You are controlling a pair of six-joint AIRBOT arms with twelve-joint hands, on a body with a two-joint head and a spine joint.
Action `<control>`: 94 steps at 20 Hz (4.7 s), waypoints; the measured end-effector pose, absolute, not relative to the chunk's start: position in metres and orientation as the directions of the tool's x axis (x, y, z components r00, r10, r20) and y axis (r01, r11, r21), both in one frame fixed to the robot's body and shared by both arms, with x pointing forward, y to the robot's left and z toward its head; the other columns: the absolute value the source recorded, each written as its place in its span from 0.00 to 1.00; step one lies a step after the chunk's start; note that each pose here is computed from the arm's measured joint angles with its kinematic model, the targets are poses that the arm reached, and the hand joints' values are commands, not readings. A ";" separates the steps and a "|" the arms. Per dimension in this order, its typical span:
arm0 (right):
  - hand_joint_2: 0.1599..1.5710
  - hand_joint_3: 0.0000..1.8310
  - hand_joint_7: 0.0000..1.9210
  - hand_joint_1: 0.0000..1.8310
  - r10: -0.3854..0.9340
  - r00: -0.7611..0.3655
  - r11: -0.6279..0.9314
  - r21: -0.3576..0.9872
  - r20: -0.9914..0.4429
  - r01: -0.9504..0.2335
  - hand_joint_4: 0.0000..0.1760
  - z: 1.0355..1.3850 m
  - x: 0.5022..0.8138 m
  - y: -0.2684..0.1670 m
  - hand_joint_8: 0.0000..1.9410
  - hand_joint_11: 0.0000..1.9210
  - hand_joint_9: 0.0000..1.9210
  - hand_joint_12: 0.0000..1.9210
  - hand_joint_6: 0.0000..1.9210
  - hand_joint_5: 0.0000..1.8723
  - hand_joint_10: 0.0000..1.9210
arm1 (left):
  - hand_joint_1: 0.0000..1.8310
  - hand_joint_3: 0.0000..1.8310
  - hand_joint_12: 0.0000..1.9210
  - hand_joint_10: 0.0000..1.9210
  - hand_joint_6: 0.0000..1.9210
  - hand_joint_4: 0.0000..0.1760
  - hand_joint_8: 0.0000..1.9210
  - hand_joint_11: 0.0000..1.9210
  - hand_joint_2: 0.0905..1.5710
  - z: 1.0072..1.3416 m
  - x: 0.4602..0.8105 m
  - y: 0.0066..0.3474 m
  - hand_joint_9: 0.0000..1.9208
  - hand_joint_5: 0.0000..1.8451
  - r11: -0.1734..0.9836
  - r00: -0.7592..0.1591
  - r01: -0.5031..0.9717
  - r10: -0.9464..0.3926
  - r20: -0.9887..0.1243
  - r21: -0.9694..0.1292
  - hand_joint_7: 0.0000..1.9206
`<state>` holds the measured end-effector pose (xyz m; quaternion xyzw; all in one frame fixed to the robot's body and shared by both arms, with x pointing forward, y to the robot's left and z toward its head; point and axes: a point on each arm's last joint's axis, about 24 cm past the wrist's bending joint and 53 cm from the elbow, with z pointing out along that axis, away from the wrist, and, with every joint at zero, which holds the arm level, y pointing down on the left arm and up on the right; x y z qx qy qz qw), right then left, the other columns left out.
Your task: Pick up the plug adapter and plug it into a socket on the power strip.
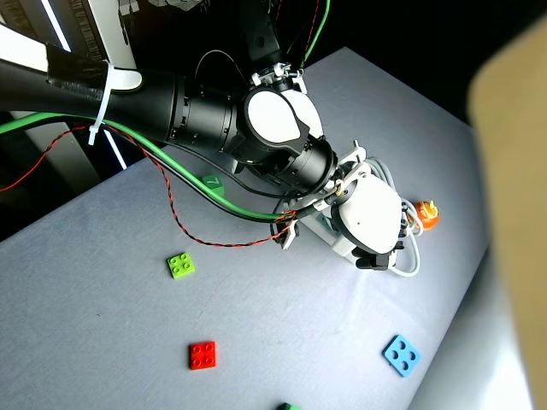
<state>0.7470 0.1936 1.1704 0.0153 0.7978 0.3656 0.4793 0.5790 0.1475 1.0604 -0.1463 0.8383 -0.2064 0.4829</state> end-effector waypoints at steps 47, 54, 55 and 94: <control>0.60 0.00 0.40 0.58 0.375 -0.545 0.667 0.627 -0.750 -0.404 0.00 1.208 0.739 0.182 0.00 0.14 0.39 0.59 0.00 0.39 0.00 | 0.17 0.00 0.00 0.00 0.00 0.00 0.00 0.00 0.59 1.060 0.578 0.146 0.00 0.00 0.874 -0.494 -0.036 -0.437 -0.752 -0.484 0.00; 0.61 0.00 0.39 0.57 0.397 -0.517 0.631 0.635 -0.758 -0.446 0.00 1.253 0.731 0.161 0.00 0.12 0.37 0.59 0.00 0.38 0.00 | 0.17 0.00 0.00 0.00 0.00 0.00 0.00 0.00 0.59 1.064 0.580 0.150 0.00 0.00 0.864 -0.491 -0.052 -0.458 -0.741 -0.500 0.00; 0.61 0.00 0.39 0.57 0.397 -0.518 0.623 0.637 -0.757 -0.454 0.00 1.257 0.729 0.157 0.00 0.12 0.37 0.59 0.00 0.37 0.00 | 0.16 0.00 0.00 0.00 0.00 0.00 0.00 0.00 0.59 1.067 0.581 0.150 0.00 0.00 0.858 -0.490 -0.055 -0.468 -0.735 -0.510 0.00; 0.62 0.00 0.36 0.58 0.392 -0.340 0.579 0.516 -0.855 -0.631 0.00 1.297 0.637 0.061 0.00 0.09 0.35 0.60 0.00 0.35 0.00 | 0.18 0.00 0.00 0.00 0.00 0.00 0.00 0.00 0.59 1.218 0.628 0.187 0.00 0.00 0.846 -0.334 0.069 -0.480 -0.811 -0.529 0.00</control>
